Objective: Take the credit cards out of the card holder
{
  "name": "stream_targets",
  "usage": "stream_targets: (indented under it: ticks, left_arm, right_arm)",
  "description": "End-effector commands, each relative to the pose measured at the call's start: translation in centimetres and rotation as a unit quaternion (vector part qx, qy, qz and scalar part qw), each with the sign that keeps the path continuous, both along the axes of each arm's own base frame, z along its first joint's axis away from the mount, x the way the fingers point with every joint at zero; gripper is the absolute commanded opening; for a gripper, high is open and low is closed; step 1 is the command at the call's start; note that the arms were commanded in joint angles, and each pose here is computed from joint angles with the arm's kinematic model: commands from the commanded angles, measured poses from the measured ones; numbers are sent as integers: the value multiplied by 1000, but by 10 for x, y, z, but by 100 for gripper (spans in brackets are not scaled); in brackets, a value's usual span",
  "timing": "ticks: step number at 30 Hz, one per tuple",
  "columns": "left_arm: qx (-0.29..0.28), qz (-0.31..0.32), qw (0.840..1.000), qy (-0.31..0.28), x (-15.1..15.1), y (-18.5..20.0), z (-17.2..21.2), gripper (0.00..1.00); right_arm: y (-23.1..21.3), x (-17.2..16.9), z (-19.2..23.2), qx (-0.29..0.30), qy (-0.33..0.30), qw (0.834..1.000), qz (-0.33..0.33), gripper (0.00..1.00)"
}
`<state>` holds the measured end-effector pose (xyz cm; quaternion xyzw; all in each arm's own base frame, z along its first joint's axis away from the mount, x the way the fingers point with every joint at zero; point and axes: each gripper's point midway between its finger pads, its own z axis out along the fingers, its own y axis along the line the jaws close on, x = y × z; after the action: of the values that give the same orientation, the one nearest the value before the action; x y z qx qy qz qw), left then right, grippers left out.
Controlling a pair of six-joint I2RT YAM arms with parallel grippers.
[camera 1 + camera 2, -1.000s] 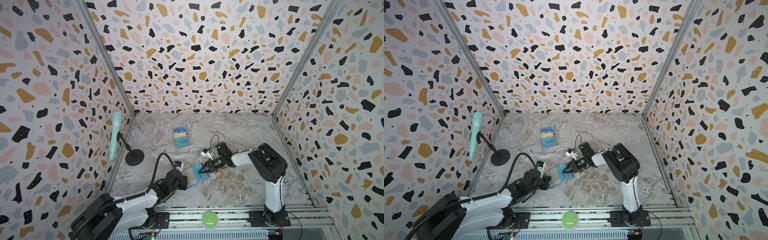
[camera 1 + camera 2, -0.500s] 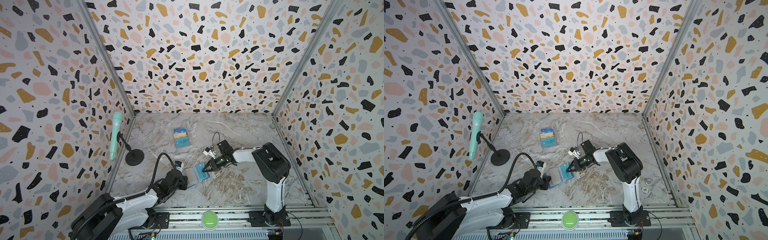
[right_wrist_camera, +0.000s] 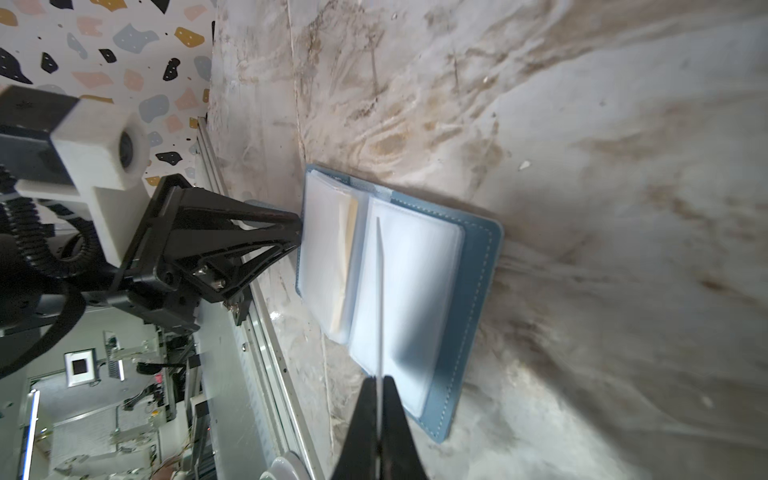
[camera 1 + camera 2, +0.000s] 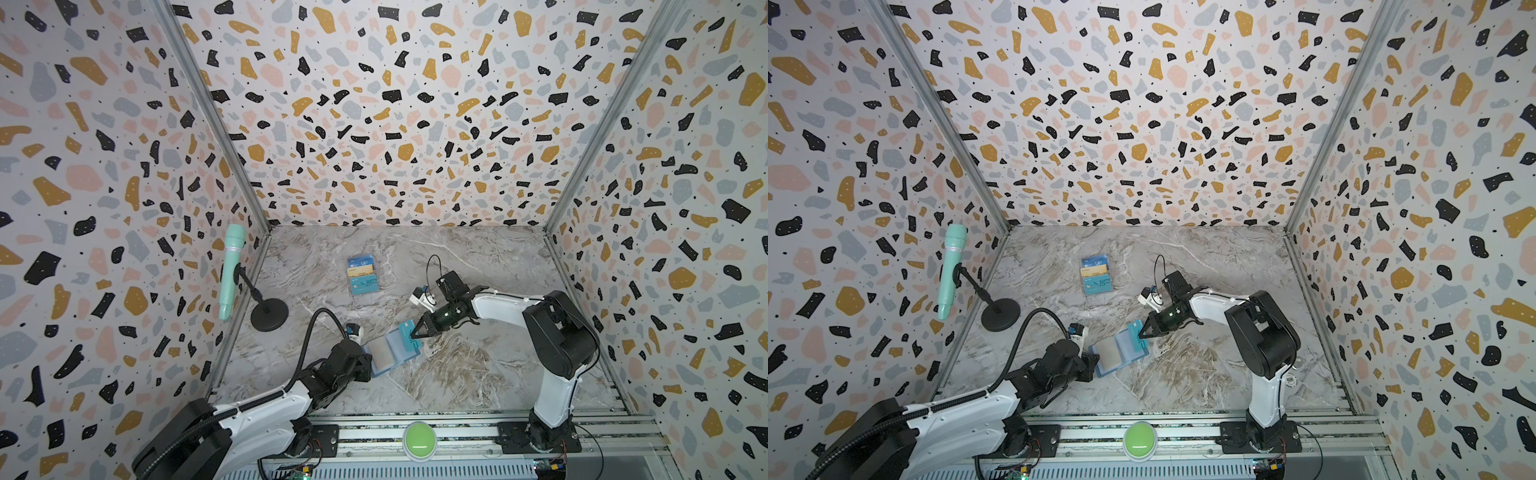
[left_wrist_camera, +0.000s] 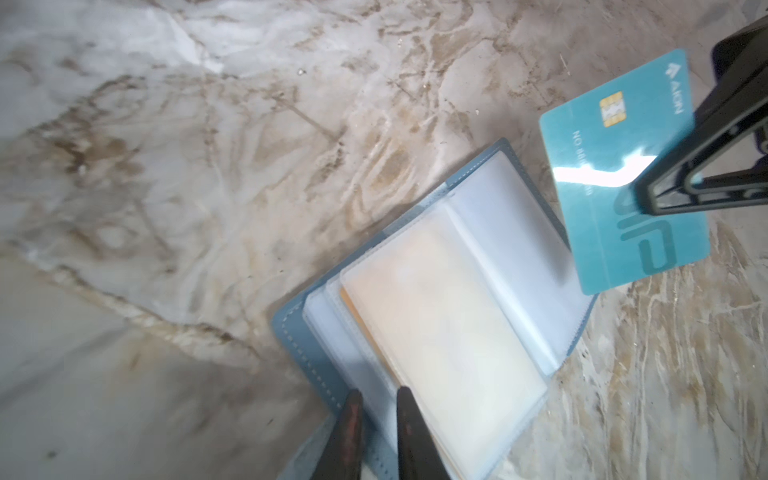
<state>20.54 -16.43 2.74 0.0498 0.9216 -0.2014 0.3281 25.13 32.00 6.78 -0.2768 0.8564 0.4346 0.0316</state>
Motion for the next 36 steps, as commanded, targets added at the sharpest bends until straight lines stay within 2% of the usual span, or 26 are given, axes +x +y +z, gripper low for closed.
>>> stream_targets:
  ticks: [1, 4, 7, 9, 12, 18, 24, 30, 36]
  left_arm:
    - [19, 14, 1000, -13, 5, 7, 15, 25]
    - [11, 3, 999, -38, 11, 1, 37, 32]
    - [-13, -48, 996, -77, 16, -19, 71, 45]
    - [-38, -122, 986, -108, 13, -43, 97, 54]
    - [-80, -209, 962, -154, 7, -74, 135, 57]
    - [-116, -320, 920, -196, -3, -106, 187, 58]
    - [-120, -379, 897, -193, -4, -107, 214, 57]
    - [-119, -428, 881, -161, -5, -100, 217, 50]
    - [-160, -496, 841, -145, -27, -106, 221, 44]
  right_arm:
    - [-12, 3, 14, -36, -43, 998, 4, 0]
    - [-18, 4, 23, -44, -66, 997, 8, 0]
    - [-19, -1, 37, -32, -89, 995, 25, 0]
    - [-19, -7, 51, -10, -112, 993, 44, 0]
    - [-19, -18, 74, 22, -152, 986, 63, 0]
    - [-25, -40, 107, 71, -195, 974, 91, 0]
    - [-26, -69, 123, 103, -230, 959, 127, 0]
    - [-18, -93, 139, 139, -258, 941, 171, 0]
    - [-16, -95, 154, 155, -291, 926, 183, 0]
